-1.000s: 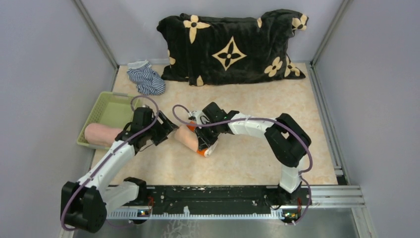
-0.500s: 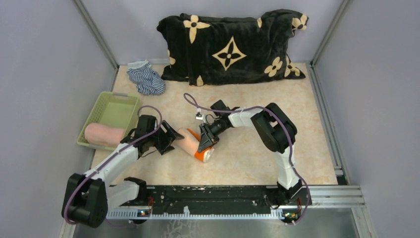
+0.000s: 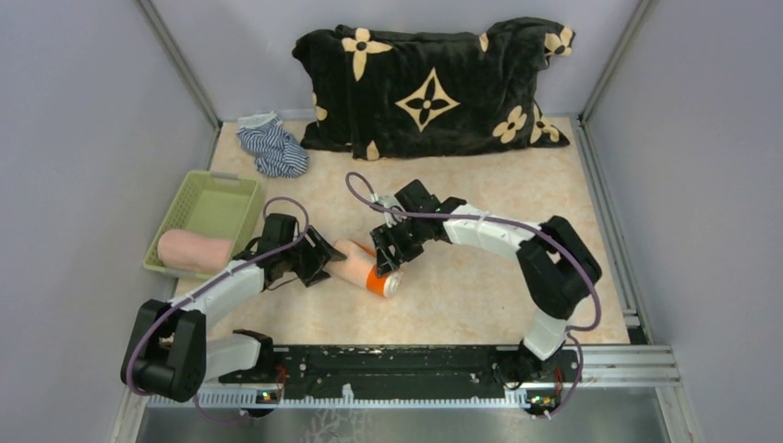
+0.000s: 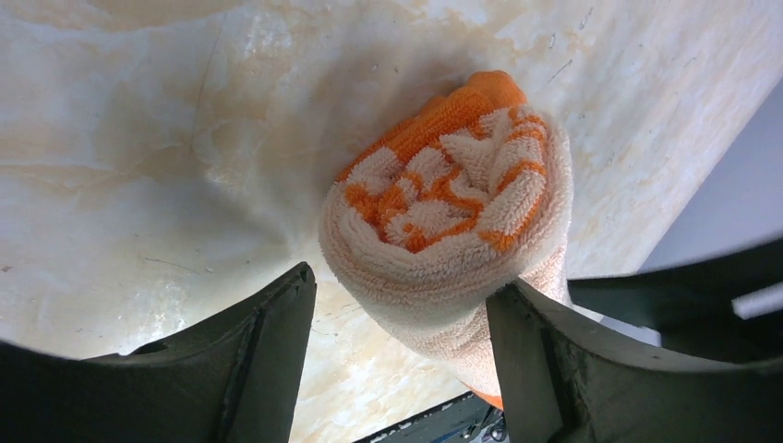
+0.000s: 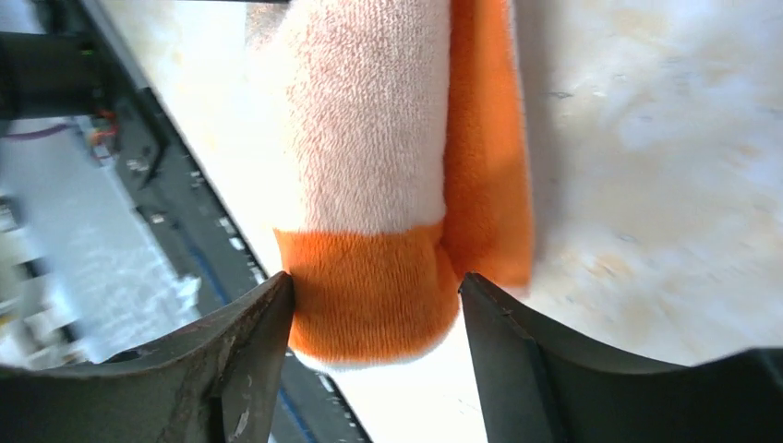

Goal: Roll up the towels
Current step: Roll the towel at the center of the board.

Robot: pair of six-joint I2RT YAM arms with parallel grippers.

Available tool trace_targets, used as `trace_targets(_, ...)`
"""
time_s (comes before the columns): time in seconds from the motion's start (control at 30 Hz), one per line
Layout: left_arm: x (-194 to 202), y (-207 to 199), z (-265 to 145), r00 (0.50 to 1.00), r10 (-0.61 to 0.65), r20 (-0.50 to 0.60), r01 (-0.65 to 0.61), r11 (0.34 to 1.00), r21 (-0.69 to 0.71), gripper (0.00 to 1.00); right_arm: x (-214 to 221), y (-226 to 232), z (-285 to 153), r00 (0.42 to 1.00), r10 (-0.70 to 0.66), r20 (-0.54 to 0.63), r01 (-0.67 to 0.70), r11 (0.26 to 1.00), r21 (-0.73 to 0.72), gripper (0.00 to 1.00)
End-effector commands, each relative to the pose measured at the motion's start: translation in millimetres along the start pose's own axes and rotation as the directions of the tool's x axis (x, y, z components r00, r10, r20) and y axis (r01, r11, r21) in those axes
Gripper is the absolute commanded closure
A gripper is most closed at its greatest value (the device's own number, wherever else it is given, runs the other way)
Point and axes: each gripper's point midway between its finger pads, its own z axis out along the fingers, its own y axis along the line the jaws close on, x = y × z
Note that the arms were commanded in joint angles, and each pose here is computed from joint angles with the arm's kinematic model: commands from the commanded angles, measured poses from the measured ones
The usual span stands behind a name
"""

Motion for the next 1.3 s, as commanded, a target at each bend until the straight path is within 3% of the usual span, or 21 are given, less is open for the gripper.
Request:
trace_targets(0.0, 9.6, 40.0, 6.7, 1.0, 0.01, -0.015, -0.012, 0.989, -0.149, 0.27, -22.9, -2.9, -40.8, 0.96, -0.266, 0.093, 0.219, 0.911, 0.348, 0.32)
trace_targets(0.17, 5.7, 40.0, 7.7, 1.0, 0.025, -0.008, -0.026, 0.985, -0.17, 0.27, -32.8, 23.5, -51.8, 0.865, -0.497, 0.069, 0.384, 0.744, 0.547, 0.31)
trace_targets(0.33, 7.0, 42.3, 10.3, 1.0, 0.027, -0.017, -0.029, 0.983, -0.182, 0.27, -25.2, 51.0, -30.9, 0.756, -0.655, -0.014, 0.523, 0.59, 0.615, 0.31)
trace_targets(0.57, 6.6, 40.3, 11.3, 0.999, 0.034, -0.019, -0.037, 0.983, -0.177, 0.25, 0.8, 9.7, 17.7, 0.753, -0.629, -0.196, 0.586, 0.504, 0.634, 0.3)
trace_targets(0.7, 6.0, 36.4, 11.1, 0.999, 0.045, -0.025, -0.048, 0.985, -0.166, 0.23, 22.7, -7.0, 42.9, 0.775, -0.577, -0.257, 0.605, 0.559, 0.567, 0.36)
trace_targets(0.93, -1.9, 9.0, -7.4, 0.995, 0.088, 0.039, -0.086, 0.995, -0.042, 0.18, 43.9, -14.1, 52.3, 0.87, -0.44, -0.225, 0.494, 0.764, 0.415, 0.53)
trace_targets(1.07, 1.6, -5.6, -23.0, 0.995, 0.068, 0.068, -0.072, 0.996, 0.058, 0.17, 47.2, -1.0, 52.1, 0.907, -0.383, -0.174, 0.419, 0.86, 0.292, 0.54)
trace_targets(1.27, 19.5, -13.5, -31.4, 0.999, -0.026, 0.044, 0.017, 0.982, 0.19, 0.17, 46.4, 12.6, 56.6, 0.951, -0.284, -0.119, 0.302, 0.936, 0.181, 0.54)
